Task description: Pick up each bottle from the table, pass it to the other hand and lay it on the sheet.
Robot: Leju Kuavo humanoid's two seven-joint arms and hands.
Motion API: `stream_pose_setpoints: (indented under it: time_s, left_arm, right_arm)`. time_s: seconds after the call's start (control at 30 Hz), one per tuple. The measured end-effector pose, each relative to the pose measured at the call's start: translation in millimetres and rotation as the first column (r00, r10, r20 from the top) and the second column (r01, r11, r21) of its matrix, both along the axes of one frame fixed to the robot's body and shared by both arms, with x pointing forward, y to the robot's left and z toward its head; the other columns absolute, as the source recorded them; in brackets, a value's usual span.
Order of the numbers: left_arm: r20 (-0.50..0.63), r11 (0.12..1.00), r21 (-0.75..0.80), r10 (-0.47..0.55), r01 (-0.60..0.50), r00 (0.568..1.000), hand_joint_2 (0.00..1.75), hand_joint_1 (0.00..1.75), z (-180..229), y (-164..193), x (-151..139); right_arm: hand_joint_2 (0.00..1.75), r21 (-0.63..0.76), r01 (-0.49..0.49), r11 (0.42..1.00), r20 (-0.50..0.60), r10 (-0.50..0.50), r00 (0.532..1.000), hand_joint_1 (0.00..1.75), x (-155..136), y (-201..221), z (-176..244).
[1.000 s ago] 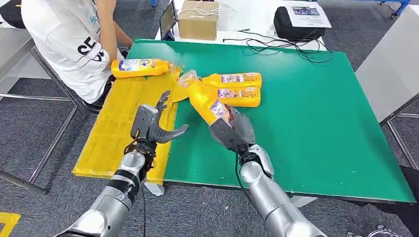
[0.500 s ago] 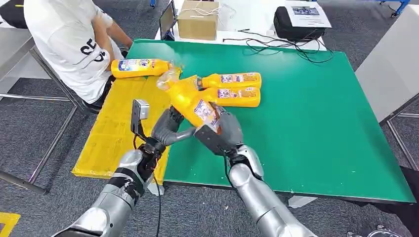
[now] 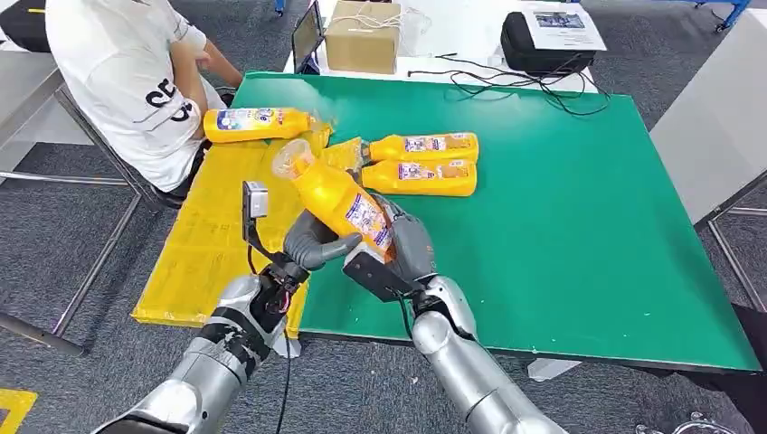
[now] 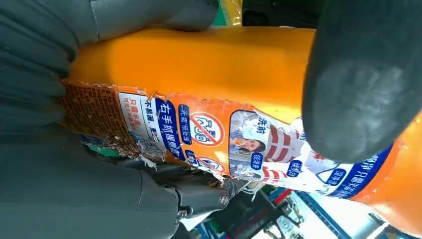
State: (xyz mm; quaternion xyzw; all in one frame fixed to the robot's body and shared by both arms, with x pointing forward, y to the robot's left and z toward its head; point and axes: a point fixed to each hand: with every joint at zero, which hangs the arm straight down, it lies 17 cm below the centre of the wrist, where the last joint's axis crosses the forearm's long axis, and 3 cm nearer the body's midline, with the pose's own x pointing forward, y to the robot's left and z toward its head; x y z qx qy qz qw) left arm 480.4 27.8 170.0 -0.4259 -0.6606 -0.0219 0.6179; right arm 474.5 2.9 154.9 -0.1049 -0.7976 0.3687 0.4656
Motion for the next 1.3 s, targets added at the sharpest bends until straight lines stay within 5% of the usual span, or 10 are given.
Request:
stream_pose_setpoints:
  time_s: [0.33,0.97,1.0,1.03,1.3]
  left_arm:
    - [0.001,1.000,0.024,0.015,-0.015,1.000,1.75,0.00,-4.1,0.9,1.1]
    - [-0.051,0.996,0.054,0.074,-0.072,0.996,1.75,0.00,-30.5,21.4,3.6]
    - [-0.054,0.995,0.057,0.081,-0.078,0.995,1.75,1.62,-31.4,22.4,4.5]
    - [-0.057,0.995,0.060,0.088,-0.084,0.994,1.75,1.75,-32.6,23.3,5.3]
    - [-0.076,0.984,0.067,0.169,-0.164,0.983,1.75,1.75,-32.9,34.9,17.5]
  right_arm:
    - [1.75,-0.032,-0.015,0.999,0.002,0.015,1.000,1.75,-2.6,3.7,-4.3]
    - [1.75,-0.333,-0.186,0.924,-0.109,0.159,0.981,1.75,-9.5,31.1,-57.8]
    - [1.75,-0.341,-0.189,0.921,-0.111,0.160,0.981,0.33,-9.1,30.8,-59.1]
    - [1.75,-0.349,-0.194,0.917,-0.117,0.163,0.980,0.00,-9.0,31.2,-60.9]
    - [1.75,-0.364,-0.183,0.913,-0.153,0.135,0.979,0.00,-9.5,27.9,-74.7]
